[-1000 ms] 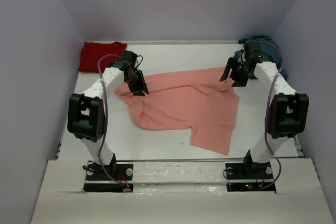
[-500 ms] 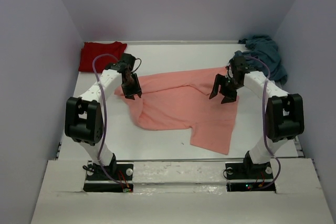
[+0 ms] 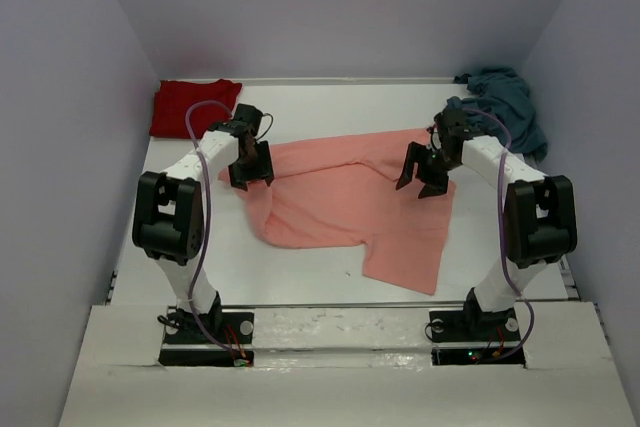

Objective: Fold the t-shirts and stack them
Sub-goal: Fold the tshirt

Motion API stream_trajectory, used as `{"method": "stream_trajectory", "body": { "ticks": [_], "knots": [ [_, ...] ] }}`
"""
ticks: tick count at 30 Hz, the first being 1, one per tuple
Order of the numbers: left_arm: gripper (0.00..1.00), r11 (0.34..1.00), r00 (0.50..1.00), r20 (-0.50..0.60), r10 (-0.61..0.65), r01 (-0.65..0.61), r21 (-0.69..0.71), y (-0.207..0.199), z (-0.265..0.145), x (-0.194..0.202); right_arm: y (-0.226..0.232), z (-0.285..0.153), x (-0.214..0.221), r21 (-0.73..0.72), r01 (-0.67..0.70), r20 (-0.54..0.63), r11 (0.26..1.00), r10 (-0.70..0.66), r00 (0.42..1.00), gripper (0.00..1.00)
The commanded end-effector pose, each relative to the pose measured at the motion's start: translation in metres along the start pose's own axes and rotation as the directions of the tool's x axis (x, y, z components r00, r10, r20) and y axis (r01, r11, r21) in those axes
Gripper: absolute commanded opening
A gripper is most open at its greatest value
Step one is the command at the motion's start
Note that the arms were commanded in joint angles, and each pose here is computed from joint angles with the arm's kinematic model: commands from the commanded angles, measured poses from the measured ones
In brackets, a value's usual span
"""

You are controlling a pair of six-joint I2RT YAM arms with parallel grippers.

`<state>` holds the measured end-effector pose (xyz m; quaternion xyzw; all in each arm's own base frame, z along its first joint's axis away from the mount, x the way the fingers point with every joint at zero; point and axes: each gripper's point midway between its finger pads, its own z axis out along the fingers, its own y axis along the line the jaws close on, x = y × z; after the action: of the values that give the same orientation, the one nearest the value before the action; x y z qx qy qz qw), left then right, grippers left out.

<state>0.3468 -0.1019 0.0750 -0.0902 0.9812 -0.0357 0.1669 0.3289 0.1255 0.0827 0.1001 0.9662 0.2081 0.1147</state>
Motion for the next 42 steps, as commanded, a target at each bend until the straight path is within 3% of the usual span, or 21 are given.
{"method": "stream_trajectory", "body": {
  "ticks": [1,3,4,5,6,7,15,19,21,22,27,33,36,42],
  "knots": [
    [0.67,0.999,0.999,0.005,0.040,-0.040,-0.001,0.001,0.014,-0.007,-0.001,0.007,0.002,-0.014,0.007,-0.014,1.000,-0.007,1.000,0.75],
    [0.67,0.999,0.999,-0.025,0.047,-0.046,0.026,-0.004,0.022,-0.003,-0.004,0.015,0.007,0.000,0.012,-0.034,1.000,-0.012,0.999,0.73],
    [0.66,0.998,0.998,-0.035,0.053,-0.052,0.030,-0.005,0.025,-0.002,-0.006,0.018,0.008,0.005,0.013,-0.040,1.000,-0.013,0.999,0.66],
    [0.66,0.998,0.997,-0.054,0.054,-0.052,0.030,-0.005,0.030,0.001,-0.009,0.020,0.007,0.016,0.010,-0.040,1.000,-0.010,0.999,0.25],
    [0.65,0.998,0.997,-0.060,0.056,-0.054,0.027,-0.005,0.031,0.001,-0.012,0.027,0.009,0.027,0.000,-0.059,1.000,0.001,0.998,0.08],
    [0.65,0.998,0.996,-0.065,0.057,-0.055,0.029,-0.005,0.032,0.001,-0.013,0.029,0.009,0.029,-0.003,-0.063,1.000,0.005,0.998,0.00],
    [0.63,0.998,0.997,-0.054,0.059,-0.058,0.016,-0.003,0.025,-0.009,-0.010,0.046,0.013,0.040,0.005,-0.100,0.999,-0.001,0.995,0.00],
    [0.50,0.998,0.997,-0.056,0.058,-0.057,0.017,-0.003,0.019,-0.011,-0.013,0.060,0.021,0.063,0.013,-0.140,0.998,-0.004,0.990,0.00],
    [0.36,0.998,0.997,-0.059,0.053,-0.052,0.017,-0.003,0.015,-0.011,-0.015,0.064,0.020,0.070,0.013,-0.145,0.997,-0.003,0.989,0.00],
    [0.35,0.999,0.997,-0.053,0.050,-0.049,0.021,-0.003,0.012,-0.012,-0.014,0.067,0.023,0.073,0.019,-0.155,0.997,-0.007,0.988,0.00],
    [0.35,0.999,0.996,-0.073,0.046,-0.045,0.009,0.000,0.009,-0.008,-0.014,0.070,0.020,0.077,0.018,-0.159,0.997,-0.006,0.987,0.00],
    [0.56,0.999,0.995,-0.082,0.050,-0.050,0.004,0.003,0.010,-0.004,-0.012,0.071,0.017,0.073,0.018,-0.161,0.997,-0.006,0.987,0.00],
    [0.61,0.998,0.995,-0.087,0.055,-0.055,0.008,0.004,0.010,-0.003,-0.012,0.071,0.016,0.070,0.021,-0.160,0.997,-0.009,0.987,0.00],
    [0.61,0.998,0.990,-0.126,0.066,-0.063,0.029,0.003,0.018,0.008,-0.010,0.072,0.018,0.071,0.027,-0.166,0.997,-0.015,0.986,0.00]
  ]
}}
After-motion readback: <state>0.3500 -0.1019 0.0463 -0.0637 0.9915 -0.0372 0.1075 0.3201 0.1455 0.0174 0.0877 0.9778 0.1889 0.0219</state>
